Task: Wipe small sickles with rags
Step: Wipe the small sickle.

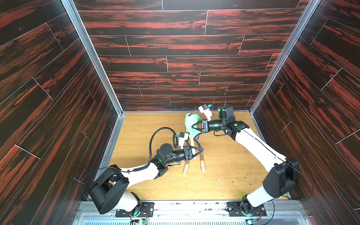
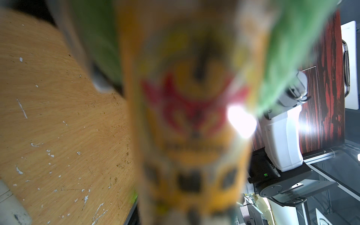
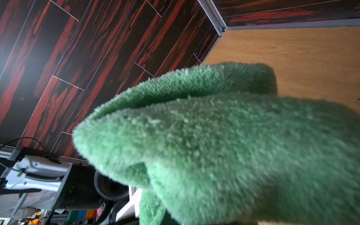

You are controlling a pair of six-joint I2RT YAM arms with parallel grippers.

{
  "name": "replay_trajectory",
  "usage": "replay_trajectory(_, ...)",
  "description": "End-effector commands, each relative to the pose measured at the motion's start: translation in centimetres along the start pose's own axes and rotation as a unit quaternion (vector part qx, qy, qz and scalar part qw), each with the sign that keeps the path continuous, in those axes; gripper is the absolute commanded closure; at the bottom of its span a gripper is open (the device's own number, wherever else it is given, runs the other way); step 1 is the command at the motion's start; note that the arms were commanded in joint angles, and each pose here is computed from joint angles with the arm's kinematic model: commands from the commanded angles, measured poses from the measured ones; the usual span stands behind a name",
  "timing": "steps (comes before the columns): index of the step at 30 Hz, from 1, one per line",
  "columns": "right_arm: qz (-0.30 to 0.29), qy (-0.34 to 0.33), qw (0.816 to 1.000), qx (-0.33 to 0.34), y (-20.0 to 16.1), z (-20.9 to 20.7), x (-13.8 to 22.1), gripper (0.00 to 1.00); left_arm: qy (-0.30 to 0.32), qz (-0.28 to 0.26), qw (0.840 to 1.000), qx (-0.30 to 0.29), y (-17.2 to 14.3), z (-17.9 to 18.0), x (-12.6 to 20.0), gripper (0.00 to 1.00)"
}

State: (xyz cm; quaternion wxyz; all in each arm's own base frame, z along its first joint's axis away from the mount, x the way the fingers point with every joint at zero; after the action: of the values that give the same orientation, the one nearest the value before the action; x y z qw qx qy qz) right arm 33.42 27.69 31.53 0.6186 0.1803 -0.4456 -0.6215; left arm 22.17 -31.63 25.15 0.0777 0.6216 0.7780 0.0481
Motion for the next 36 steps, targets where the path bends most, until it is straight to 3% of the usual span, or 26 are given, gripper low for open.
replay_trajectory(1,-0.009,0.012,1.0,0.005,1.3,-0.7,-1.3,1.0,-0.044,0.036,0.997,-0.045,-1.2,-3.1,-0.8,1.0)
replay_trajectory(14,0.014,0.022,1.0,-0.009,2.1,-4.2,-4.2,1.0,-0.031,0.053,0.995,-0.077,-2.2,-4.4,0.1,1.0)
replay_trajectory(25,0.046,0.028,0.997,-0.047,0.1,-8.0,-6.9,1.0,-0.017,0.061,0.992,-0.105,-2.9,-5.7,1.3,1.0)
replay_trajectory(36,0.072,-0.018,0.993,-0.096,-3.6,-10.1,-5.4,1.0,-0.005,0.015,0.991,-0.135,-2.5,-6.7,2.9,1.0)
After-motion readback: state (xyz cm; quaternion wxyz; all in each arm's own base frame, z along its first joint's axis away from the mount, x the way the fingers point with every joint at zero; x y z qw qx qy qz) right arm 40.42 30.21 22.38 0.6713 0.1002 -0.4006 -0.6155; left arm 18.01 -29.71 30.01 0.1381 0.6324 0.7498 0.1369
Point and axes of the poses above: each gripper's point midway between its finger pads, its own x axis back along the fingers, its own z axis along the line the jaws close on, y = z × x, the point moved 4 cm from there along x, back along the fingers, and after that the axes turned 11 degrees about x, right-handed, at the moved point
